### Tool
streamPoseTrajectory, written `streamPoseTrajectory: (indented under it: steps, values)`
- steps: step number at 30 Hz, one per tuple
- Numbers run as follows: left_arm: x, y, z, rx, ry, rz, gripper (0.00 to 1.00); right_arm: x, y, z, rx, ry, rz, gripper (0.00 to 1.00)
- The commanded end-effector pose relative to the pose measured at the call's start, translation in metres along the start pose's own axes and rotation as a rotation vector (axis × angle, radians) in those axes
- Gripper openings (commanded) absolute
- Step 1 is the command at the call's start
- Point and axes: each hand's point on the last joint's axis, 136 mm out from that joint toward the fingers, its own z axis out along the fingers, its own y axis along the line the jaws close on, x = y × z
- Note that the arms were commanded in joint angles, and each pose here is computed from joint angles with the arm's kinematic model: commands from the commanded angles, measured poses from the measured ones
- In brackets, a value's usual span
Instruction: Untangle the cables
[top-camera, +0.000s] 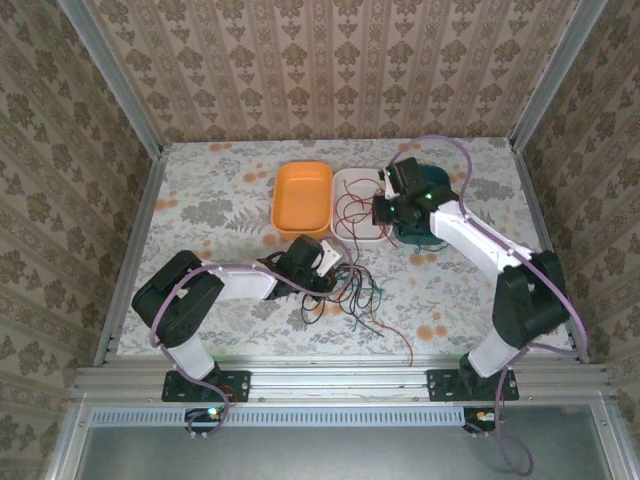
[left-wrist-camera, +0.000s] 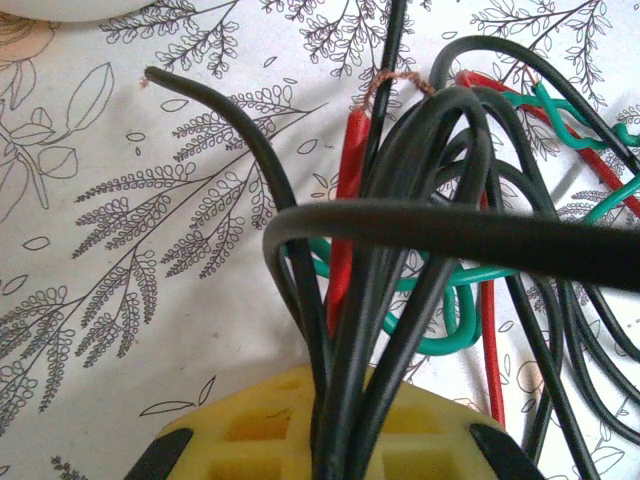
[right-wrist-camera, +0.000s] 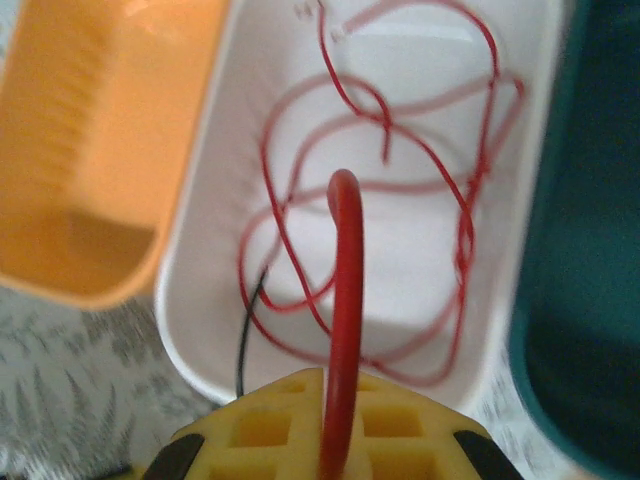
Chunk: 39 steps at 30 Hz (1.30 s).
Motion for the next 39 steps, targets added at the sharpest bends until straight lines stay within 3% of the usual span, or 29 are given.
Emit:
streamPoseTrajectory:
  steps: [1,6,9,11,14,18,30,32,39]
  values:
    - [0.007,0.002,0.003,-0.023,0.033,-0.008,0.00,-0.007,0.004,0.033,-0.005,0.047,0.000,0.00]
    - [0.008,0.003,-0.002,-0.034,0.033,-0.004,0.00,-0.013,0.003,0.079,-0.002,0.086,0.030,0.00]
    - [0.007,0.003,-0.005,-0.038,0.029,-0.001,0.00,-0.011,0.000,0.089,-0.002,0.103,0.063,0.18]
    - [0.007,0.003,-0.006,-0.041,0.029,0.001,0.00,-0.013,0.000,0.082,-0.002,0.082,0.063,0.40]
    - [0.006,0.003,-0.006,-0.040,0.023,0.003,0.00,-0.012,-0.004,0.059,0.016,0.048,0.051,0.49]
    - [0.003,0.003,-0.005,-0.041,0.014,0.009,0.00,0.004,-0.013,0.029,0.040,0.028,0.054,0.52]
    - [-0.003,0.003,0.004,-0.027,0.003,0.004,0.00,0.078,-0.100,-0.060,0.420,-0.023,0.148,0.68]
    - [-0.003,0.002,0.005,-0.022,0.001,0.004,0.00,0.087,-0.102,-0.063,0.414,-0.020,0.171,0.68]
    - [-0.002,0.001,0.007,-0.016,0.010,0.009,0.00,0.087,-0.065,-0.047,0.192,0.009,0.127,0.65]
